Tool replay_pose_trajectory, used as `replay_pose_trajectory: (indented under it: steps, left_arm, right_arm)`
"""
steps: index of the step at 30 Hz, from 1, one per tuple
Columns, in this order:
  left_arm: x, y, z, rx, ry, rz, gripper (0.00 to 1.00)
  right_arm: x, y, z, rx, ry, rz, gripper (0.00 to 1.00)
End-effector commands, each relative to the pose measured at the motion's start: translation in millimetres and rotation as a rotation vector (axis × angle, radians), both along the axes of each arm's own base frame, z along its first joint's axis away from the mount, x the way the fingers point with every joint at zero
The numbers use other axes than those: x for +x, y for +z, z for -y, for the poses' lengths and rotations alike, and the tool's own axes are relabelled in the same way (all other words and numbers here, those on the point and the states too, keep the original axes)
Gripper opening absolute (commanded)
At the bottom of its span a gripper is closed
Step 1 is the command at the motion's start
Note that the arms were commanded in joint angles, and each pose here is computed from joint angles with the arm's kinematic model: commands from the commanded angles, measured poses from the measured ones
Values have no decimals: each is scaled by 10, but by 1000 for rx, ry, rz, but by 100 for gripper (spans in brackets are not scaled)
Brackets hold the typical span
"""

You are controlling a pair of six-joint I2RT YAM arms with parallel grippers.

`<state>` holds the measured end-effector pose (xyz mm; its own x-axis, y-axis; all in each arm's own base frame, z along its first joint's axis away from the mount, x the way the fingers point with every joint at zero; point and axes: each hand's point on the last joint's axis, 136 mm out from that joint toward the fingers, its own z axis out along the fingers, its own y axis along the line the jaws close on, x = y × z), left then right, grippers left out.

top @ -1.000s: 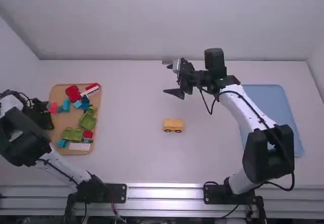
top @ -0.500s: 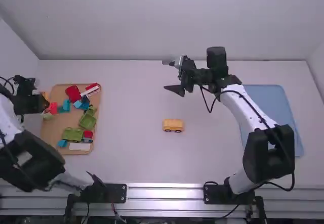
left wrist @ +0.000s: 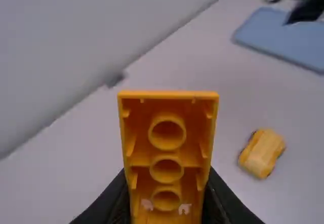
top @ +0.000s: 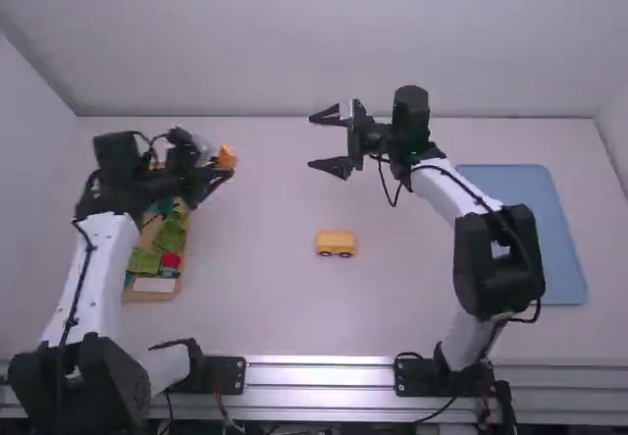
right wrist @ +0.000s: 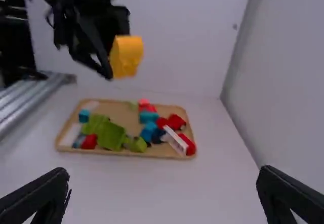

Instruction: Assemble lego blocks to make yellow taxi

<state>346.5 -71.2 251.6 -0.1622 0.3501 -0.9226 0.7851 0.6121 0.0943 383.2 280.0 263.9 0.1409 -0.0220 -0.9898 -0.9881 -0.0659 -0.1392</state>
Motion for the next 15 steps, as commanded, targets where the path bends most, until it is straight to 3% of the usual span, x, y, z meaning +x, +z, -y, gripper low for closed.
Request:
replay_pose_trajectory:
  steps: [1, 3, 9, 15]
  left_arm:
    - [-142, -2, 468, -115, -124, -39, 2]
    - [-113, -19, 687, -149, -169, -6, 2]
    - [-3, -56, 913, -261, -193, -5, 4]
    - [13, -133, 1018, -313, -289, -17, 2]
  right_arm:
    - [-192, 93, -83, 6, 124, -131, 99]
    - [-225, 118, -120, 6, 137, -148, 99]
    - [-418, 149, -127, 2, 243, -155, 86]
    - [-453, 152, -170, -12, 253, -223, 75]
